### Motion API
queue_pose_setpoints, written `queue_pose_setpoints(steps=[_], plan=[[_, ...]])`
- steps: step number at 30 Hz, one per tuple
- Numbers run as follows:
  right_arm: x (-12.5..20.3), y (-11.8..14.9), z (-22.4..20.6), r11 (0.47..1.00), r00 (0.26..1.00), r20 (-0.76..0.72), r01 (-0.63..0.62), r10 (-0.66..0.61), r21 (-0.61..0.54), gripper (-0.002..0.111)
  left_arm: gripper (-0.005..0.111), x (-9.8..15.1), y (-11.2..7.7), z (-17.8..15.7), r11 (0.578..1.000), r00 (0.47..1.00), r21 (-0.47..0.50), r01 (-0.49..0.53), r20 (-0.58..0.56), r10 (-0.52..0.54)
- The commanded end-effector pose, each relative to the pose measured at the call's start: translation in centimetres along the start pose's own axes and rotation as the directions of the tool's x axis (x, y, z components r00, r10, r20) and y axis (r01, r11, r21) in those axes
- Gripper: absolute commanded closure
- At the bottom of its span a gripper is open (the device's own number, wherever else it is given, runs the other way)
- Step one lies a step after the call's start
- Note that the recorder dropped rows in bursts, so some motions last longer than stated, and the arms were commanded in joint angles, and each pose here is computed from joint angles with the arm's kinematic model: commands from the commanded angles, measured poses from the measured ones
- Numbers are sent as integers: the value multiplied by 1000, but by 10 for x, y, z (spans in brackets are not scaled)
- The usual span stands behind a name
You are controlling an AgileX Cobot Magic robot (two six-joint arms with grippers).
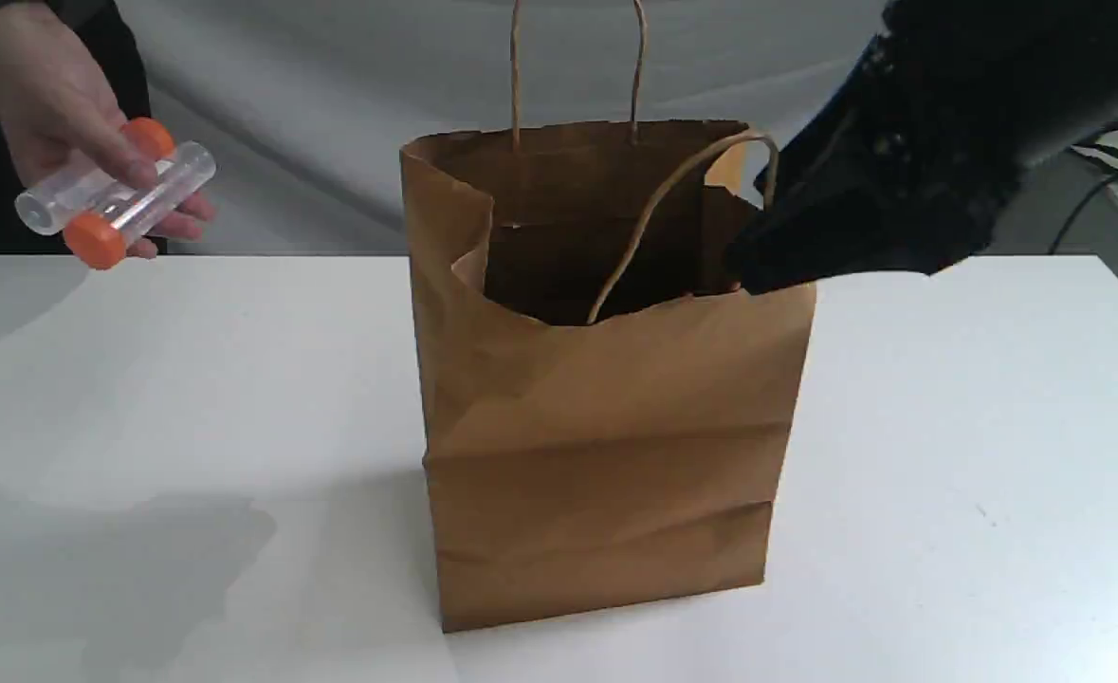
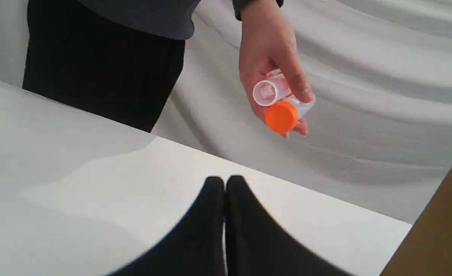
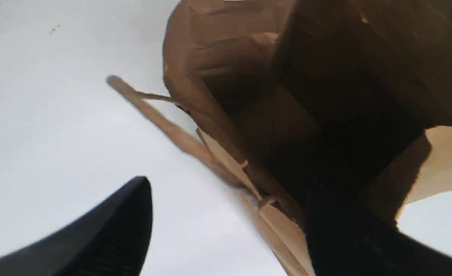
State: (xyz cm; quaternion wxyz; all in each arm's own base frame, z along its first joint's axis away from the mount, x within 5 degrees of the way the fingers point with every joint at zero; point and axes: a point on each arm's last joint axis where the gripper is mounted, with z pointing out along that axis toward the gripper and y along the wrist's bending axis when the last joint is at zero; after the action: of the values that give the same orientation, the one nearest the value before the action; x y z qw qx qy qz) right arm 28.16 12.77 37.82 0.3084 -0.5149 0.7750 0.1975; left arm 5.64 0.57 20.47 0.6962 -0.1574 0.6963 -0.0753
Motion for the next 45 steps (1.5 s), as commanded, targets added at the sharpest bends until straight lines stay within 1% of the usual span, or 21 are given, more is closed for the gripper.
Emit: queue_pose_setpoints(steps=[1, 5, 10, 11, 12, 14, 15, 17, 19, 20, 22, 27, 28, 30, 31, 32, 35, 39, 41, 44, 45], plan=[[-3, -2, 8, 1000, 1000, 15, 14, -14, 18, 53, 107, 0, 0, 0, 1000, 1000, -3, 9, 8, -9], [-2, -11, 17, 998, 1000, 13, 17, -18, 68, 57, 107, 0, 0, 0, 1000, 1000, -3, 9, 8, -9], [-2, -13, 19, 997, 1000, 19, 11, -13, 75, 59, 107, 0, 0, 0, 1000, 1000, -3, 9, 8, -9], [-2, -13, 19, 998, 1000, 18, 10, -11, 67, 65, 107, 0, 0, 0, 1000, 1000, -3, 9, 8, -9], [-2, -12, 19, 998, 1000, 14, 9, -10, 58, 73, 107, 0, 0, 0, 1000, 1000, -3, 9, 8, -9], [-1, -11, 19, 999, 1000, 0, 12, -12, 45, 98, 107, 0, 0, 0, 1000, 1000, -3, 11, 8, -11], [0, -11, 19, 999, 1000, -6, 19, -19, 44, 108, 107, 0, 0, 0, 1000, 999, -2, 31, 8, -31], [1, -11, 19, 998, 999, -18, 31, -30, 50, 108, 106, 0, 0, 0, 993, 993, 3, 122, 7, -122], [1, -11, 19, 998, 999, -20, 32, -31, 51, 108, 106, 1, 0, 0, 985, 985, 5, 173, -5, -173], [1, -11, 19, 998, 999, -21, 32, -31, 50, 108, 106, 3, 0, 0, 981, 981, 4, 192, -18, -192], [1, -11, 19, 998, 999, -22, 32, -31, 48, 108, 106, -9, -6, -3, 979, 979, 24, 205, -12, -205], [1, -11, 20, 998, 999, -20, 30, -29, 48, 108, 106, -58, -27, -19, 978, 982, 94, 185, 25, -188], [1, -12, 21, 998, 999, -21, 29, -28, 46, 108, 106, -68, -32, -20, 979, 984, 95, 179, 6, -180], [1, -12, 21, 998, 999, -20, 29, -28, 48, 108, 106, -86, -41, -18, 989, 994, 106, 101, -59, -95], [1, -12, 21, 998, 999, -20, 29, -28, 48, 108, 106, -93, -46, -14, 990, 993, 121, 70, -108, -57], [1, -12, 21, 998, 999, -19, 29, -28, 50, 108, 106, -101, -54, -9, 986, 987, 162, 31, -158, -5], [1, -12, 21, 999, 1000, -19, 21, -20, 50, 108, 107, -129, -79, 13, 946, 964, 323, -23, -244, 107], [1, -12, 21, 999, 1000, -18, 12, -11, 50, 108, 107, -165, -114, 56, 844, 907, 531, -71, -318, 276], [1, -12, 21, 999, 1000, -19, 7, -6, 48, 108, 107, -178, -130, 80, 778, 845, 627, -47, -390, 366], [1, -12, 21, 999, 1000, -20, -14, 15, 46, 108, 107, -194, -147, 122, 699, 762, 715, 15, -461, 455], [1, -12, 21, 999, 1000, -20, -16, 17, 46, 108, 107, -198, -151, 134, 686, 743, 727, 31, -476, 471]])
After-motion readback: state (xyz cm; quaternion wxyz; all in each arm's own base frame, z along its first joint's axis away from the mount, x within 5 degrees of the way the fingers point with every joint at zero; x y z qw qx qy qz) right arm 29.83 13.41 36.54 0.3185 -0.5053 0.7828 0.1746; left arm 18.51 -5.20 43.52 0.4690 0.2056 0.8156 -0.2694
